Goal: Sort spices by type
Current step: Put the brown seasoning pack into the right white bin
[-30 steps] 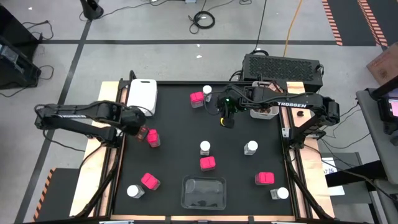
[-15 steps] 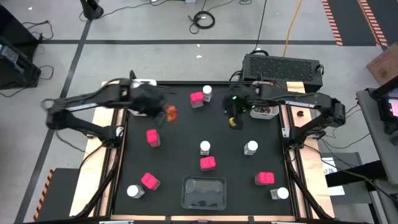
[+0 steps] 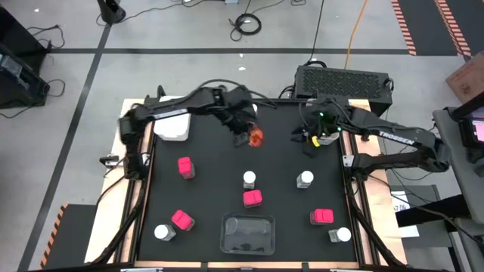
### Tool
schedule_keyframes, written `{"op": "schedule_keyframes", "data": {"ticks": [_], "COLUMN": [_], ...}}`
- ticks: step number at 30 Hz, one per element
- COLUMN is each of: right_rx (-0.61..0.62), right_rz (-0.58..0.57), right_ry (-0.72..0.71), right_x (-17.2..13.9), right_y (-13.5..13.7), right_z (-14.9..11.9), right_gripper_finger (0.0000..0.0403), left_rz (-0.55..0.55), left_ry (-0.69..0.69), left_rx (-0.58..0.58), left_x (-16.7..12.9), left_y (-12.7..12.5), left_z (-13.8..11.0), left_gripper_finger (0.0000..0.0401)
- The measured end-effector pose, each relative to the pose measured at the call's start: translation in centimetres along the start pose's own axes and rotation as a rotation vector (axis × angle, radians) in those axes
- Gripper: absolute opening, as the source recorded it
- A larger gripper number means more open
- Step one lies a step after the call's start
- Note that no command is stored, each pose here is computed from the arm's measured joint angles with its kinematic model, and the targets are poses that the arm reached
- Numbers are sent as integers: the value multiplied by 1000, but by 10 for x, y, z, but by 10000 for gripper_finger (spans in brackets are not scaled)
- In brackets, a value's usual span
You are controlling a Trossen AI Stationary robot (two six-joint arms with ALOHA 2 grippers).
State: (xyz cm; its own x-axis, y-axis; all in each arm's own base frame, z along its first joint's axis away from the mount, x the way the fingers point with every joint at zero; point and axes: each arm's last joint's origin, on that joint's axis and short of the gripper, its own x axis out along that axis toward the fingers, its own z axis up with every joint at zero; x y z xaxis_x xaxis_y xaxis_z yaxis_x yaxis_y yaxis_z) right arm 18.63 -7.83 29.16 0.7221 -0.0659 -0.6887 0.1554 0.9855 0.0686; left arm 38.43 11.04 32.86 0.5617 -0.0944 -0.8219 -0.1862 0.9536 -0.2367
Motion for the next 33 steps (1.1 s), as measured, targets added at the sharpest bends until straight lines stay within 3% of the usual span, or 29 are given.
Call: {"op": "schedule_keyframes", "data": {"ticks": [7, 13, 21, 33], "right_rx": [18, 20, 18, 19], "right_rz": [19, 20, 20, 18], "right_ry": [-34, -25, -27, -40], "right_x": [10, 16, 16, 16], "right_y": [2, 1, 1, 1], "right_z": [-25, -31, -31, -30], "right_gripper_finger": [125, 125, 125, 125], "left_rz": [-1, -1, -4, 11], "left_ry": [127, 212, 243, 245], "left_rx": [25, 17, 20, 49], "left_x": [56, 83, 91, 92], "left_y": [12, 20, 18, 11], "left_z": [7, 0, -3, -3], "left_gripper_finger": [0, 0, 3, 67]}}
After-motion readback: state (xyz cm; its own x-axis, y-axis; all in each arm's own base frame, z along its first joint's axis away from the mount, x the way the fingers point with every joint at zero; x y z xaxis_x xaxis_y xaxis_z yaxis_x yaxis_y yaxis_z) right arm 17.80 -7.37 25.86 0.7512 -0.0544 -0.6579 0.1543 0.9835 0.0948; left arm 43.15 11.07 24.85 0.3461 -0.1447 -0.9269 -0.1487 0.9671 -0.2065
